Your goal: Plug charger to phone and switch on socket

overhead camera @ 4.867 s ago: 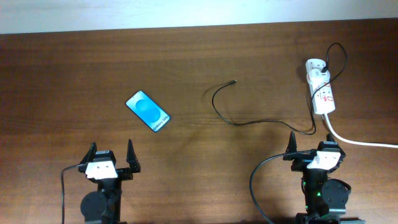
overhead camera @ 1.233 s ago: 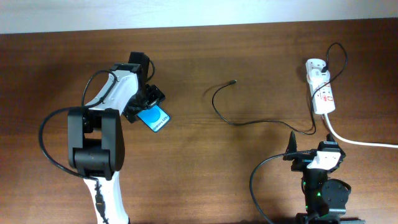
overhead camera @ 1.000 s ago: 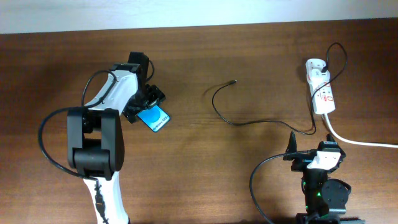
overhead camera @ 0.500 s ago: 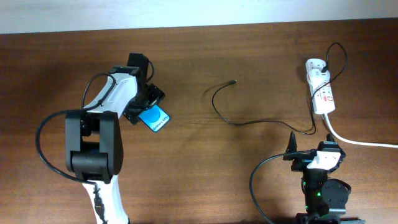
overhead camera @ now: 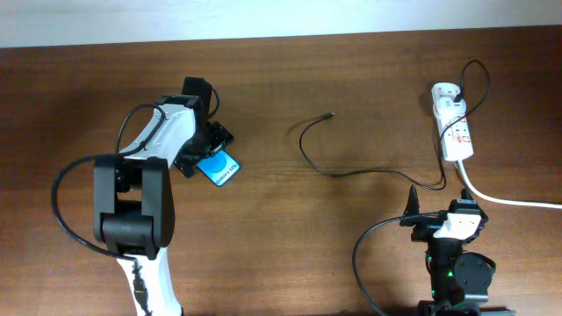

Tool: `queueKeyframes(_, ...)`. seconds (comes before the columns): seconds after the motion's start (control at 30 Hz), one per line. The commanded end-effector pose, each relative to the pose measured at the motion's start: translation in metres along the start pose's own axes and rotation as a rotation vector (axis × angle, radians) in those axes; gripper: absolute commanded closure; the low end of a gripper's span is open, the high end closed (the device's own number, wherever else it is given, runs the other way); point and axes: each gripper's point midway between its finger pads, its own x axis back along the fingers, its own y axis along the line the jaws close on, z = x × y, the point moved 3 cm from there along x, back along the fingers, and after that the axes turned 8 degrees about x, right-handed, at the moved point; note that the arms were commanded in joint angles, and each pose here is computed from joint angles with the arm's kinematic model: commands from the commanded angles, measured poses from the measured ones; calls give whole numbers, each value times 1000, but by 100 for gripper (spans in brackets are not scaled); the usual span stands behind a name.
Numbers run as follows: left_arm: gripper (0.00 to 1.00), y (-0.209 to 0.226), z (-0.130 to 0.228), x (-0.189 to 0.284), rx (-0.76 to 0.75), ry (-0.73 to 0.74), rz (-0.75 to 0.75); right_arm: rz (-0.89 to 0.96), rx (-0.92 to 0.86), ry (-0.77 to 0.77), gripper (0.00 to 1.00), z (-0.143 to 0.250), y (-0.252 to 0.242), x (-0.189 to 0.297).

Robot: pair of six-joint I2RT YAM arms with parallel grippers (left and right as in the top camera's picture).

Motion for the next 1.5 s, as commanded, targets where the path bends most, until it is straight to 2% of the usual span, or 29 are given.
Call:
queueKeyframes(0.0, 0, 21, 15, -33, -13, 80, -86, 13, -7, 8, 1, 3, -2, 0)
queueKeyframes(0.07, 6, 19, 14, -33, -4, 76, -81, 13, -7, 8, 1, 3, -2, 0)
queueKeyframes(0.27, 11, 15, 11, -34, 9, 61, -62, 13, -8, 7, 1, 3, -2, 0)
queueKeyframes(0.37, 0, 15, 11, -34, 9, 57, -62, 13, -7, 7, 1, 3, -2, 0)
queueKeyframes(0.57, 0, 15, 10, -36, 9, 47, -60, 13, -7, 7, 1, 3, -2, 0)
queueKeyframes(0.6, 5, 16, 10, -38, 9, 48, -62, 13, -7, 7, 1, 3, -2, 0)
queueKeyframes(0.73, 10, 22, 14, -53, 9, 73, -98, 13, -7, 7, 2, 3, -2, 0)
queueKeyframes(0.8, 16, 26, 17, -62, 9, 91, -121, 13, -8, 8, 1, 3, -2, 0)
queueKeyframes(0.97, 17, 27, 26, -63, 12, 147, -119, 13, -7, 8, 1, 3, -2, 0)
queueKeyframes(1.13, 30, 20, 26, -49, -4, 180, -115, 13, -7, 7, 1, 3, -2, 0)
queueKeyframes(1.47, 30, -5, 23, -1, -77, 251, -57, 13, -7, 8, 1, 3, -2, 0)
